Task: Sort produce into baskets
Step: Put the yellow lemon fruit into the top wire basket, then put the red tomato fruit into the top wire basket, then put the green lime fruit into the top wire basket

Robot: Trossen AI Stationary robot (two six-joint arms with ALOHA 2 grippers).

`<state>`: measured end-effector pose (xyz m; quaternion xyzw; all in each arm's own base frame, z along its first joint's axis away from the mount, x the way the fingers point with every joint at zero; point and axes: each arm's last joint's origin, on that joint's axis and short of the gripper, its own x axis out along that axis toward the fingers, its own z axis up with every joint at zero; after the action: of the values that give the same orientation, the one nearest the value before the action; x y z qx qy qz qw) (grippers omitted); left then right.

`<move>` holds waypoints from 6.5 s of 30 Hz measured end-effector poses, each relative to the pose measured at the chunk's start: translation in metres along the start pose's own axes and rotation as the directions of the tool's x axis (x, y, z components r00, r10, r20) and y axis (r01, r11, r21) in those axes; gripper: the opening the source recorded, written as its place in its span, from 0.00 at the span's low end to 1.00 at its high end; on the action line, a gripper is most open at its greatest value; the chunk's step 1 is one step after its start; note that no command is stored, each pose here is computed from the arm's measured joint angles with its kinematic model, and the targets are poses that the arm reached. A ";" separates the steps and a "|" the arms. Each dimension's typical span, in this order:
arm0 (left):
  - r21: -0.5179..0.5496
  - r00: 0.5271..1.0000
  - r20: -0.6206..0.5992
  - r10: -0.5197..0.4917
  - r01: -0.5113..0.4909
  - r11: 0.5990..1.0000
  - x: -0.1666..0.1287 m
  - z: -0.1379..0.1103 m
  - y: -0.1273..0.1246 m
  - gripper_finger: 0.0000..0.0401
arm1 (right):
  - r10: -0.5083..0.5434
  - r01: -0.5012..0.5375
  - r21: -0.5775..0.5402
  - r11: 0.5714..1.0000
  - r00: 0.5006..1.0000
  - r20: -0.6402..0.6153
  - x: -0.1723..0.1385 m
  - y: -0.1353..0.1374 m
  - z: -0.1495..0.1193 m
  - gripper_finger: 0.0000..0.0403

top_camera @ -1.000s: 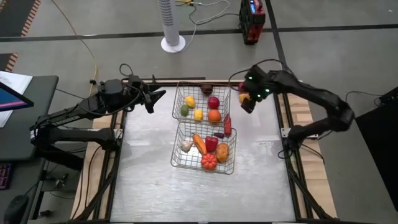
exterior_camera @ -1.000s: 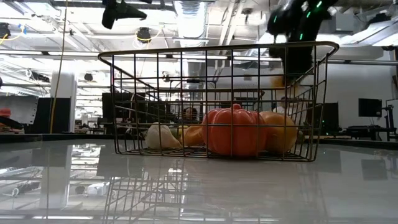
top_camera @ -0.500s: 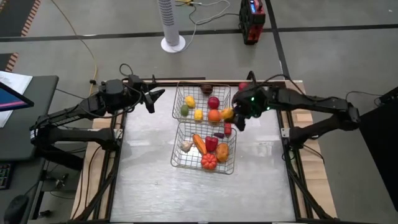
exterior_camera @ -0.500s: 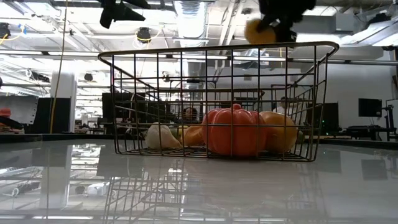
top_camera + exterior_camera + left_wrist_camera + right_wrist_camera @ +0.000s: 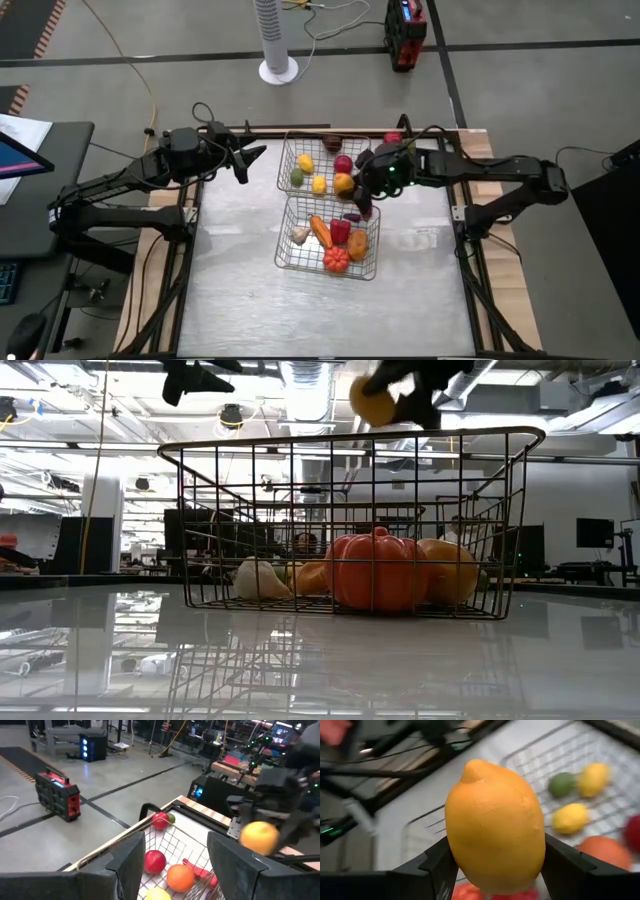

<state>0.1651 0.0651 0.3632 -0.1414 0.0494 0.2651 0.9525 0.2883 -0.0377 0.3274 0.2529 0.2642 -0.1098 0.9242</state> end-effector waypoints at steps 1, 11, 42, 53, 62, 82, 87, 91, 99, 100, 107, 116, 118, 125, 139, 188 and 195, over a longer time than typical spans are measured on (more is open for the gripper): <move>-0.003 1.000 0.001 -0.001 0.001 1.000 0.000 0.000 0.000 0.50 | -0.035 0.035 0.005 0.999 0.999 0.007 0.003 -0.003 0.001 0.66; -0.024 1.000 0.023 -0.016 0.016 1.000 0.000 0.002 -0.001 0.50 | -0.200 0.204 0.069 0.977 0.978 -0.064 0.044 -0.053 0.004 0.66; -0.106 0.996 0.019 -0.086 0.087 0.991 -0.004 0.004 -0.003 0.50 | -0.658 0.695 0.217 0.686 0.719 -0.223 -0.035 -0.220 0.019 0.84; -0.078 0.999 0.038 -0.026 0.028 0.997 -0.004 0.004 -0.001 0.50 | -0.552 0.640 0.297 0.708 0.765 -0.333 -0.031 -0.278 0.003 0.93; -0.071 0.999 0.044 -0.015 0.018 0.997 -0.004 0.005 -0.001 0.50 | -0.523 0.648 0.251 0.719 0.743 -0.418 0.004 -0.305 -0.015 0.99; -0.088 0.999 0.045 -0.017 0.020 0.996 -0.004 0.005 -0.001 0.50 | -0.543 0.621 0.152 0.769 0.760 -0.356 0.003 -0.275 -0.001 0.83; -0.090 0.998 0.054 -0.024 0.029 0.996 -0.007 0.006 -0.001 0.50 | -0.483 0.522 0.085 0.848 0.830 -0.278 -0.018 -0.227 0.013 0.84; -0.077 0.998 0.061 -0.024 0.029 0.997 -0.008 0.007 -0.001 0.50 | -0.335 0.317 -0.123 0.940 0.926 -0.174 -0.030 -0.174 0.022 0.84; -0.051 0.998 0.067 -0.002 0.005 0.999 -0.008 0.007 0.000 0.50 | -0.271 0.237 -0.460 0.855 0.963 -0.007 -0.021 -0.097 0.027 0.88; -0.051 0.998 0.067 -0.002 0.005 0.999 -0.008 0.007 0.000 0.50 | -0.280 0.258 -0.450 0.855 0.960 0.018 -0.016 -0.093 0.028 0.88; -0.054 0.998 0.060 -0.027 0.030 0.998 -0.008 0.007 -0.001 0.50 | -0.259 0.253 -0.371 0.894 0.965 0.033 0.011 -0.086 0.027 0.88; -0.053 0.998 0.056 -0.042 0.045 0.998 -0.008 0.007 -0.001 0.50 | -0.257 0.238 -0.309 0.921 0.966 -0.020 0.013 -0.090 0.023 0.90; -0.049 0.998 0.056 -0.042 0.045 0.998 -0.008 0.007 -0.001 0.50 | -0.251 0.234 -0.281 0.931 0.968 -0.025 0.010 -0.091 0.025 0.93; -0.045 0.998 0.057 -0.038 0.041 0.998 -0.008 0.007 -0.001 0.50 | -0.278 0.261 -0.300 0.917 0.960 -0.016 0.004 -0.093 0.033 0.97; -0.050 0.998 0.057 -0.038 0.041 0.998 -0.008 0.007 -0.001 0.50 | -0.642 0.708 0.079 0.702 0.677 -0.360 -0.045 -0.197 0.023 0.93; -0.079 0.998 0.068 0.001 0.004 0.997 -0.008 0.007 0.000 0.50 | -0.493 0.571 -0.020 0.821 0.691 -0.529 -0.016 -0.215 0.032 0.59; -0.074 0.998 0.067 0.002 0.003 0.997 -0.008 0.007 0.000 0.50 | -0.364 0.340 -0.141 0.930 0.907 -0.214 -0.029 -0.130 0.063 0.59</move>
<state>0.1580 0.0631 0.3712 -0.1673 0.0074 0.2712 0.9478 0.2477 -0.1791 0.3363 0.1656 0.4186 -0.2305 0.8627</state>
